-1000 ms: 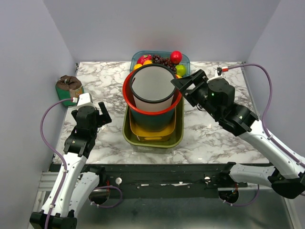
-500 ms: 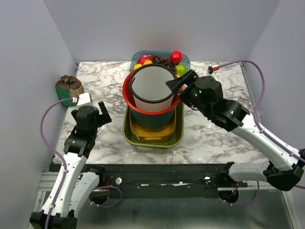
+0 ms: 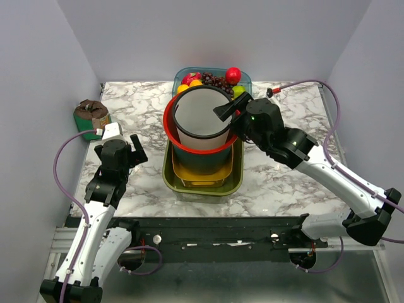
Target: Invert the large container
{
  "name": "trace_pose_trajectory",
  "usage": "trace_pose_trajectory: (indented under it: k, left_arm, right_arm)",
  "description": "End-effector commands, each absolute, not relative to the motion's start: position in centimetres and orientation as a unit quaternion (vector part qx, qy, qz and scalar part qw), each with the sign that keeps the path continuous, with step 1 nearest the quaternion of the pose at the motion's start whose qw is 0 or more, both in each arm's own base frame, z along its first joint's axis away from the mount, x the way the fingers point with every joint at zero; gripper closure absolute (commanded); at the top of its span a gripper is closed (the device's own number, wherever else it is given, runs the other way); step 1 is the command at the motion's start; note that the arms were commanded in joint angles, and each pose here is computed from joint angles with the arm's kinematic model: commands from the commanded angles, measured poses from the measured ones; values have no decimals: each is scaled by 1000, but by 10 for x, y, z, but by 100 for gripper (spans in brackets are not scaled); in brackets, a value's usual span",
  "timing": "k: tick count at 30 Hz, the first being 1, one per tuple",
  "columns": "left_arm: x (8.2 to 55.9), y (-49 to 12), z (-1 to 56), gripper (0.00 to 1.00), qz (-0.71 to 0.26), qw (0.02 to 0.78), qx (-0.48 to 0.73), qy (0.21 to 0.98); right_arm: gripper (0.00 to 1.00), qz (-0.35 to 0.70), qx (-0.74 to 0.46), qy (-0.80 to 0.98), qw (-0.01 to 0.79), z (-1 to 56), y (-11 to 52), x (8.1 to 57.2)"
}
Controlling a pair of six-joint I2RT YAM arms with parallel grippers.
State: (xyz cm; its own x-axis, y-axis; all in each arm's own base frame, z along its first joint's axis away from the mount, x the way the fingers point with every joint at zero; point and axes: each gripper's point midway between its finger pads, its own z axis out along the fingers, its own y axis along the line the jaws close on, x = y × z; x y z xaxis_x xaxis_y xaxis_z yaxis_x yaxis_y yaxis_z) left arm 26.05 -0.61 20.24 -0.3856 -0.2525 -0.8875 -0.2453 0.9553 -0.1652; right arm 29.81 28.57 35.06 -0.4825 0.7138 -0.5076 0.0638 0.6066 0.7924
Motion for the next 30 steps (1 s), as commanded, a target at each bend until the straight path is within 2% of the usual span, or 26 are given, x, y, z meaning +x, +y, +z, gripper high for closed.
trace_pose_trajectory:
  k: [1, 5, 10, 14, 17, 18, 20, 21, 23, 24, 27, 30]
  left_arm:
    - [264, -8, 210, 1, -11, 543, -144, 827]
    - [264, -8, 210, 1, -10, 543, -144, 827]
    - [263, -8, 212, 1, -11, 545, -144, 826]
    - [252, -14, 228, 1, -31, 543, -133, 829]
    - [247, -20, 303, 1, -71, 600, -130, 786]
    - [242, -29, 346, 1, -101, 630, -111, 762]
    - [248, -44, 371, 1, -131, 626, -83, 764]
    - [242, -54, 401, 1, -159, 632, -68, 756]
    - [254, -81, 408, 1, -214, 596, -38, 773]
    - [251, -88, 430, 1, -236, 601, -32, 763]
    - [260, -111, 452, 1, -289, 578, -10, 763]
    - [273, -140, 448, 1, -354, 523, 11, 775]
  right_arm:
    - [9, 405, 272, 748, 449, 372, 276, 287]
    - [7, 376, 225, 752, 492, 399, 263, 279]
    - [0, 296, 287, 748, 520, 389, 210, 270]
    - [0, 348, 316, 720, 511, 399, 210, 258]
    - [0, 398, 280, 714, 504, 421, 226, 251]
    - [0, 405, 255, 719, 505, 426, 232, 248]
    - [0, 414, 255, 725, 489, 422, 240, 246]
    - [0, 416, 265, 729, 475, 409, 243, 247]
    - [0, 457, 270, 704, 472, 418, 246, 244]
    - [0, 475, 284, 696, 457, 407, 253, 244]
    - [6, 504, 307, 678, 439, 402, 255, 243]
    - [7, 498, 296, 693, 429, 397, 265, 244]
